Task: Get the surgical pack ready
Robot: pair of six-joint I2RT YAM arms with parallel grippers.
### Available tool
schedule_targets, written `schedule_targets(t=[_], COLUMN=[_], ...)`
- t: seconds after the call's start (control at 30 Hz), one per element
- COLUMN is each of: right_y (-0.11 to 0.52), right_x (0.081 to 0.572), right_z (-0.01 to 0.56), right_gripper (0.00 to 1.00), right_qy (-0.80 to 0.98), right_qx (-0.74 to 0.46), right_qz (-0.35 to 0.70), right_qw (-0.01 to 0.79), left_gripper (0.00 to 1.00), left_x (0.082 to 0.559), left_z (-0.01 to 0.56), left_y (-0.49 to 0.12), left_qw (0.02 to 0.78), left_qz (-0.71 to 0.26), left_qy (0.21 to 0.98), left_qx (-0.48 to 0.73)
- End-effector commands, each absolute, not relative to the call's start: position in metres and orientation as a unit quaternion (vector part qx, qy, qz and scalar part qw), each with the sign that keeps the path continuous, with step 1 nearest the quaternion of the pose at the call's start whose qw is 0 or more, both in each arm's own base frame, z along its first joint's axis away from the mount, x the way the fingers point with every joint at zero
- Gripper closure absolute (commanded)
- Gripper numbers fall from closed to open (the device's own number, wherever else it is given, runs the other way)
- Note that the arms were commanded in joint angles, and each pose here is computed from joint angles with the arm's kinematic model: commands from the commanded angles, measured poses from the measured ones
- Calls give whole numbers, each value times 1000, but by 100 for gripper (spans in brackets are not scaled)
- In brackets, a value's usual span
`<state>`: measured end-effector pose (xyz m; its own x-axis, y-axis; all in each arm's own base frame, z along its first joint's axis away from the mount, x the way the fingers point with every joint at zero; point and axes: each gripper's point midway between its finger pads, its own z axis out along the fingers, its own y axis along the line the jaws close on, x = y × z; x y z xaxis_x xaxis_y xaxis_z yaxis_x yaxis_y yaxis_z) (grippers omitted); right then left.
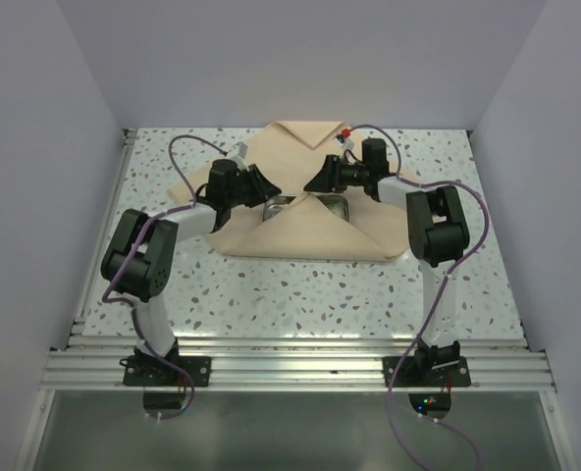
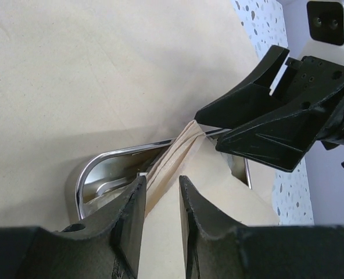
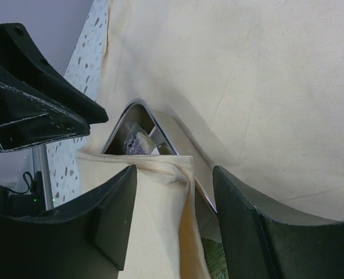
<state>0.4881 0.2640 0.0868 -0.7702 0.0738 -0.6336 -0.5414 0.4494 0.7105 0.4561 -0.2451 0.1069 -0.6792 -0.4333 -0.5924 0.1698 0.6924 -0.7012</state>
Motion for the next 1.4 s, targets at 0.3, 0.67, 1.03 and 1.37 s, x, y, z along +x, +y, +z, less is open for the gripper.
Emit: schedule_targets(t=[0.3, 0.67, 1.03, 1.37], right_y=[278, 281, 280, 286], right_x=[488, 489, 495, 506], right_z=[98, 83, 78, 89], right_gripper=[44, 55, 96, 100], right_qy=[785, 798, 806, 806], right_qx=[-196, -198, -185, -156], right_qz=[499, 485, 478, 493], right_qw=[310, 298, 296, 289], left_gripper=[66, 65, 64, 64], left_x=[472, 479, 483, 499], left_z=[143, 142, 138, 112], left_y=[-244, -246, -239, -237], left_qw=[423, 422, 425, 415], left_qz=[-382, -381, -368, -335], left_qy=[820, 821, 825, 845], left_qx=[-58, -55, -54, -47])
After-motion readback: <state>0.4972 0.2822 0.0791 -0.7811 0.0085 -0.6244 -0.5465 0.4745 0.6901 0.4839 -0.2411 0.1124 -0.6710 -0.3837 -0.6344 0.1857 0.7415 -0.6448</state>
